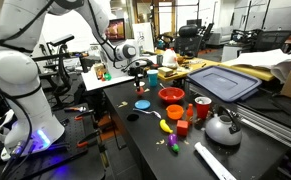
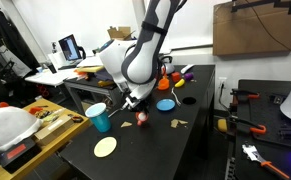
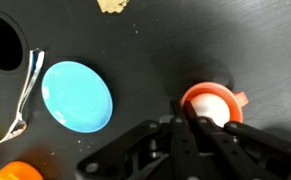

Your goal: Move the left red cup to the right

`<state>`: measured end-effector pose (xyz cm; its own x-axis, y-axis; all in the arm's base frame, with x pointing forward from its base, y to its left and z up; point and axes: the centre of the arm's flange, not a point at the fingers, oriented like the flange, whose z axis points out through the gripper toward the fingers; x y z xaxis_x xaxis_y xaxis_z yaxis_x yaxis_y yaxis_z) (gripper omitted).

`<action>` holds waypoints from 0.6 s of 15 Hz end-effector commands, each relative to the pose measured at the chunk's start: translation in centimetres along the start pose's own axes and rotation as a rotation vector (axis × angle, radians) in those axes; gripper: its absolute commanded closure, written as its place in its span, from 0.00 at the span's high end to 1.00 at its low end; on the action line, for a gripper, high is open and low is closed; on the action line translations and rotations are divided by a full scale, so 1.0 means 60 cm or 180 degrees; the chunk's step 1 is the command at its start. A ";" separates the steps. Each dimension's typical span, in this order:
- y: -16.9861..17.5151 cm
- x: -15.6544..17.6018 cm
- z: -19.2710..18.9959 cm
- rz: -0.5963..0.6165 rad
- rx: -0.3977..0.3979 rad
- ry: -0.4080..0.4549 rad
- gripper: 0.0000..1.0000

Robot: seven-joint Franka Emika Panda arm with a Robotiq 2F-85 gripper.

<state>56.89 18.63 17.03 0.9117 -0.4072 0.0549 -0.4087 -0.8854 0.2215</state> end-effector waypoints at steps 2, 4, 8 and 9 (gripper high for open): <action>0.069 0.009 -0.032 0.0414 -0.0084 0.0070 0.01; 0.090 0.020 -0.038 0.0539 -0.0097 0.0083 0.01; 0.123 0.034 -0.044 0.0748 -0.0115 0.0077 0.01; 0.130 0.037 -0.046 0.0787 -0.0123 0.0072 0.01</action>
<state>57.39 12.50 19.99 0.8238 -0.5551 0.1149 -0.5658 -0.7924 0.2280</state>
